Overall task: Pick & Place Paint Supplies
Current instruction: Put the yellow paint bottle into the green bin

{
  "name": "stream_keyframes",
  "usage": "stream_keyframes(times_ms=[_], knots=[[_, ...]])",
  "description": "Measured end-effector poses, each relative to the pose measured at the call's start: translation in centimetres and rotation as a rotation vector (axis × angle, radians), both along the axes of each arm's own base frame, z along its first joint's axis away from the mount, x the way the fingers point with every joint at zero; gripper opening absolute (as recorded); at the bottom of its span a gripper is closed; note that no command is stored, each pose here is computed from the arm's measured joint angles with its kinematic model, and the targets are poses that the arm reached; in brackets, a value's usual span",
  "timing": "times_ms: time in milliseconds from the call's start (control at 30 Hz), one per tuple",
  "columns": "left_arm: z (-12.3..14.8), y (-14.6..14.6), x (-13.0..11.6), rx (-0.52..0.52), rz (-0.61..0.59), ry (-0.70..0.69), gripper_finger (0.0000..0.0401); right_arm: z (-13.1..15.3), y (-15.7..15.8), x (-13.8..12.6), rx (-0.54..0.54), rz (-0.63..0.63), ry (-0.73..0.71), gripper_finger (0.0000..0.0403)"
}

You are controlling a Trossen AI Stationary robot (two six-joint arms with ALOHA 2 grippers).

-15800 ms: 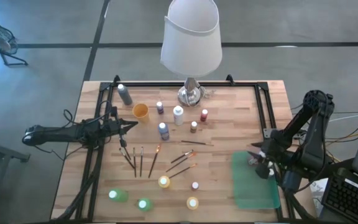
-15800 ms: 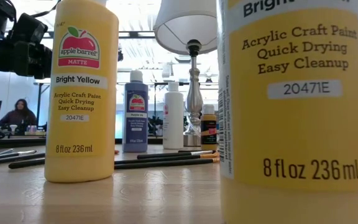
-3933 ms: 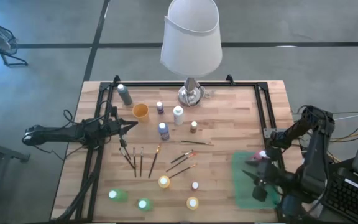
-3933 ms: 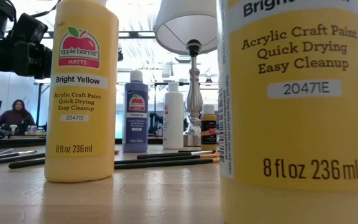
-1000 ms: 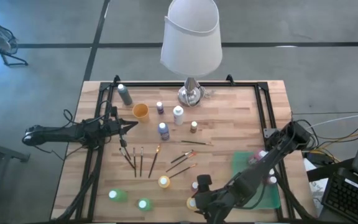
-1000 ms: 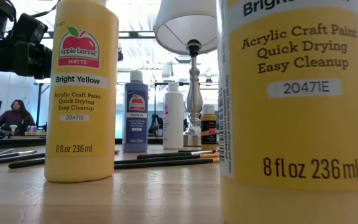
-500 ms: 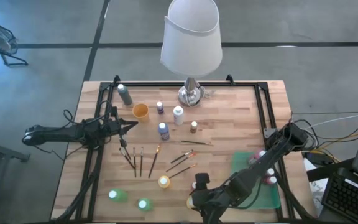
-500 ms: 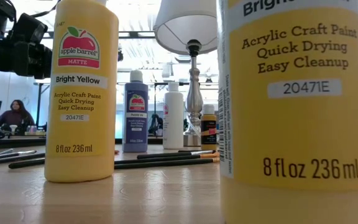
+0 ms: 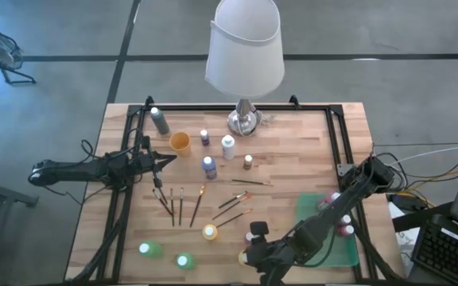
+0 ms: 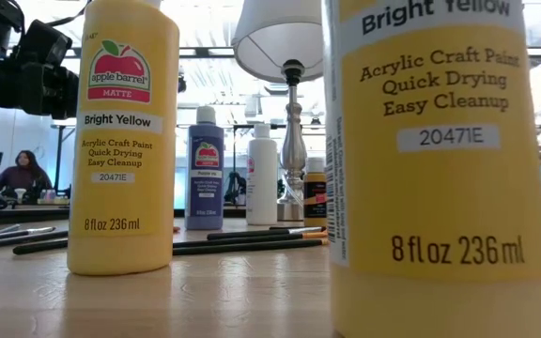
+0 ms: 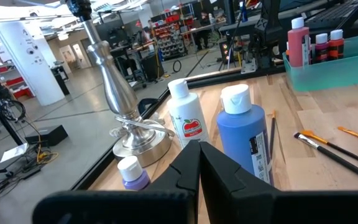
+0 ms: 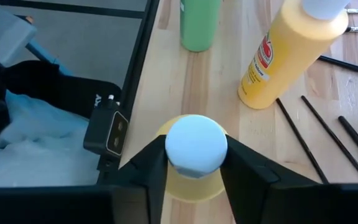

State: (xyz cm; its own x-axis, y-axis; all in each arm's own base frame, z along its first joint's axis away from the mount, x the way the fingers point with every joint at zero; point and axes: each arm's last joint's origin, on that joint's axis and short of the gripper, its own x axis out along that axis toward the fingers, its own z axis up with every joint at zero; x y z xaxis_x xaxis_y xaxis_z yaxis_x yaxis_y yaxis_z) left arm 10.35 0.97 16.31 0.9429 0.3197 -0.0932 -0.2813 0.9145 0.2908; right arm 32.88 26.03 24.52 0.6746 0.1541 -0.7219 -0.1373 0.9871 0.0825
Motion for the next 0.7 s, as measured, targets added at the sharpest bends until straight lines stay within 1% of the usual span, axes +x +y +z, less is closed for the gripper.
stream_keyframes(times_ms=[133, 300, 400, 533, 600, 700], knots=[[0.0, 0.0, 0.0, 0.0, 0.0, 0.0, 0.0013, 0.0, 0.0, 0.0, -0.002, 0.0, 0.002, 0.0111], [0.0, 0.0, 0.0, 0.0, 0.0, 0.0, 0.0013, 0.1, -0.1, -0.1, -0.006, 0.003, 0.003, 0.0134], [0.0, 0.0, 0.0, 0.0, 0.0, 0.0, 0.0013, 0.4, -0.2, -0.5, -0.011, 0.009, 0.013, 0.0134], [0.0, 0.0, 0.0, 0.0, 0.001, 0.0, 0.0013, 2.0, -0.5, -1.6, -0.033, 0.016, 0.038, 0.0111], [0.0, 0.0, 0.0, 0.0, 0.001, 0.0, 0.0013, 3.3, -0.5, -2.4, -0.034, 0.013, 0.034, 0.011], [0.0, 0.0, 0.0, 0.0, 0.0, 0.0, 0.0013, 4.7, -0.9, -3.6, -0.063, -0.032, 0.045, 0.011]])
